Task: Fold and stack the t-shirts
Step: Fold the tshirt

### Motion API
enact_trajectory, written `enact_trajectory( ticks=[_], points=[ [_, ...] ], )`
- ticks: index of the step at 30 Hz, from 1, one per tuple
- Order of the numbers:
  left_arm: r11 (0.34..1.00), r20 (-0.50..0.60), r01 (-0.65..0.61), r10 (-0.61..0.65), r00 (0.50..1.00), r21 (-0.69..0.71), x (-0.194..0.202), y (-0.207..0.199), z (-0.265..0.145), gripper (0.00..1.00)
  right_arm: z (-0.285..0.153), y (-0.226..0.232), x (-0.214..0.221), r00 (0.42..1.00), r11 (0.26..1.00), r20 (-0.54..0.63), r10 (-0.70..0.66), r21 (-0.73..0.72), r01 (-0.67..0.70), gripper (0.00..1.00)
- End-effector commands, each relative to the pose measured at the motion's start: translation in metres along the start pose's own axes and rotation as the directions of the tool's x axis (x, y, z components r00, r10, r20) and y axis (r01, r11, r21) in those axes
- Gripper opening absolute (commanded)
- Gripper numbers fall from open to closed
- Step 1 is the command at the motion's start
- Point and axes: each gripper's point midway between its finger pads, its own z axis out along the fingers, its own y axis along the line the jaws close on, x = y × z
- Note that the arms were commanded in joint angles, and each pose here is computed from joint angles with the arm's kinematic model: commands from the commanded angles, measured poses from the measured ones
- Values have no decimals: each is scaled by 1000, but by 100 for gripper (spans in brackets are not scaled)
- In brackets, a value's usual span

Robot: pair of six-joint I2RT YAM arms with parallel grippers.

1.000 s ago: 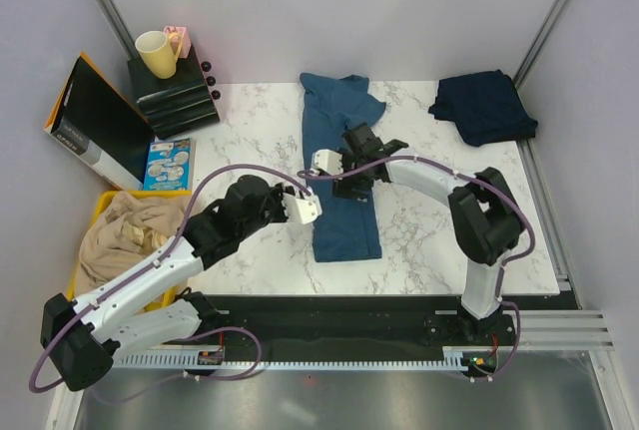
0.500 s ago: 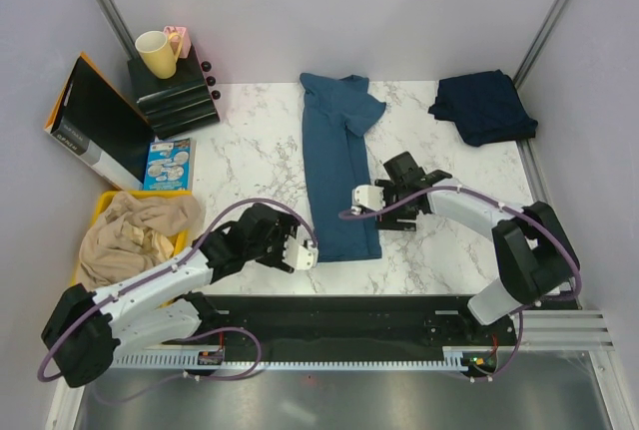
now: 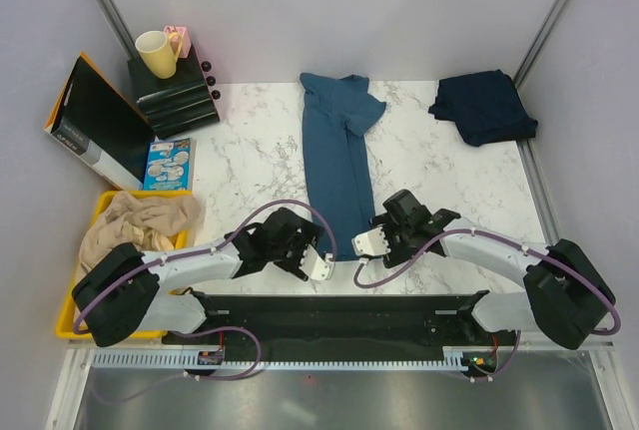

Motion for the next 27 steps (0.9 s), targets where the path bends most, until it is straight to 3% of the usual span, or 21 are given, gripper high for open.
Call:
enact_trajectory(
  ticks=[1,14,16,20,24,27],
  points=[
    [995,71,-63,69,995,-78,-19,22,12,92,0,-9,-22,995,995,67,-69,82,64,80],
    [986,154,-144,155,976,-78,-36,10,24,92,8,4,-38,982,982,117,-145,139,128,76],
    [995,144,-71,81,986,-74,-36,13,25,92,6,-2,-35,991,985,94,-93,153,78,76],
    [985,115,150,-140,983,-82,-39,35,15,92,-5,-15,-32,981,968,104,161,178,-177,77],
    [917,32,398,-396,917,-42,-32,26,-6,92,-16,-23,-14,929,901,97,357,226,-370,78],
    [860,43,508,-506,862,-57,-38,34,-28,92,-26,-26,-2,874,846,100,476,219,-486,80]
  ],
)
